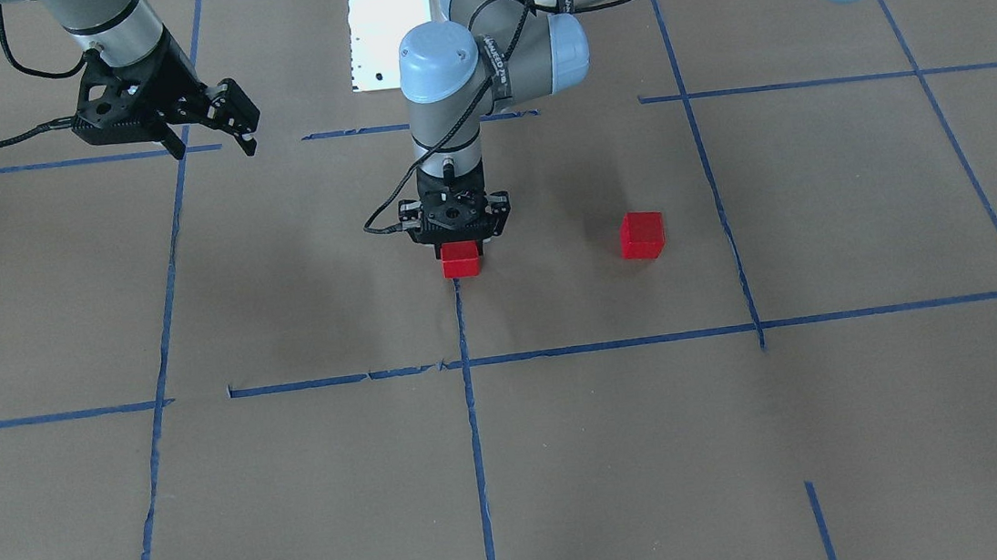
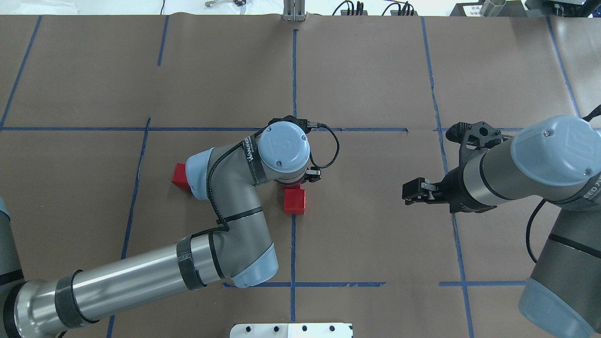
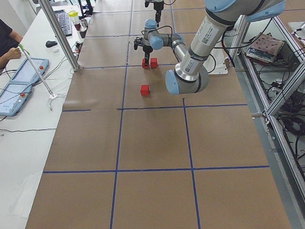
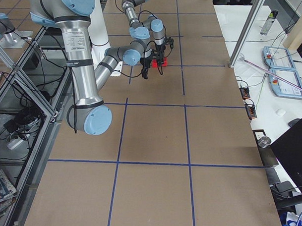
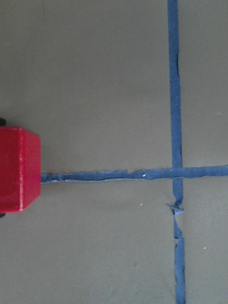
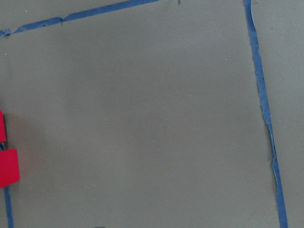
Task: Form red blocks into L shape at center
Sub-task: 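Carry the red cube with the left gripper beside the center cube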
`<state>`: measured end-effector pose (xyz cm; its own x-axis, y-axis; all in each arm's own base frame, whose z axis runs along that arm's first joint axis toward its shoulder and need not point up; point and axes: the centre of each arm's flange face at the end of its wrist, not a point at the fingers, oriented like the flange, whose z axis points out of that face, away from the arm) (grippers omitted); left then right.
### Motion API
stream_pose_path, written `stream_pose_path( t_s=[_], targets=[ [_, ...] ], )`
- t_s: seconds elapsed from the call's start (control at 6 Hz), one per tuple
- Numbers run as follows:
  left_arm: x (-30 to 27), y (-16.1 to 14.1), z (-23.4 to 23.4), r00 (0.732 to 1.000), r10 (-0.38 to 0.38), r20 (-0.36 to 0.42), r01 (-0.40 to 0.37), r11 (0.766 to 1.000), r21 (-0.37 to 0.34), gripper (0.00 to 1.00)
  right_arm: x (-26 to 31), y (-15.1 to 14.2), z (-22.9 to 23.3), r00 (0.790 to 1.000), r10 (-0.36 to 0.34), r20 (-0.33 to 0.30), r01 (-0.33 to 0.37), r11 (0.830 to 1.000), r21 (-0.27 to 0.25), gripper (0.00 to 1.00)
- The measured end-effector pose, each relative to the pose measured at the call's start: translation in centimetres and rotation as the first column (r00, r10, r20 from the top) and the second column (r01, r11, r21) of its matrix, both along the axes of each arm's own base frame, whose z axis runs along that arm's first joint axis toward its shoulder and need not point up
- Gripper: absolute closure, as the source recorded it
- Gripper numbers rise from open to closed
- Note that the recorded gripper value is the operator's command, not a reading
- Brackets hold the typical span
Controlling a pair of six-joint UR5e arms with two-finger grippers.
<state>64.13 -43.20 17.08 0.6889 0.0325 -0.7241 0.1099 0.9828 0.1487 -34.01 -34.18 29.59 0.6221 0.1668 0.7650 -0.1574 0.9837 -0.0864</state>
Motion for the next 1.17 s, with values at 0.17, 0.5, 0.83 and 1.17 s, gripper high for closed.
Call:
stream_pose_path(
  t_s=[0.17, 0.5, 0.83, 1.17],
  targets=[
    [0.11, 0.18, -0.07, 1.000, 0.000, -0.002, 0.000, 1.000, -0.002, 1.00, 0.01, 0.01, 0.03, 1.000, 0.000, 0.000, 0.000, 1.000, 0.000, 0.00],
    [0.24, 0.35, -0.10, 1.000, -0.002, -0.006, 0.002, 1.000, -0.007, 0.98, -0.05, 0.02, 0.05, 1.000, -0.001, -0.001, 0.001, 1.000, -0.001, 0.00],
    [0.45, 0.68, -0.12, 1.000, 0.002, -0.007, -0.002, 1.000, -0.007, 0.97, -0.19, 0.03, -0.02, 1.000, 0.000, 0.000, 0.000, 1.000, -0.001, 0.00],
    [0.56, 0.86, -0.14, 1.000, 0.004, -0.009, -0.004, 1.000, -0.007, 0.93, -0.28, 0.02, -0.02, 1.000, 0.001, -0.001, -0.001, 1.000, -0.002, 0.00]
  ],
)
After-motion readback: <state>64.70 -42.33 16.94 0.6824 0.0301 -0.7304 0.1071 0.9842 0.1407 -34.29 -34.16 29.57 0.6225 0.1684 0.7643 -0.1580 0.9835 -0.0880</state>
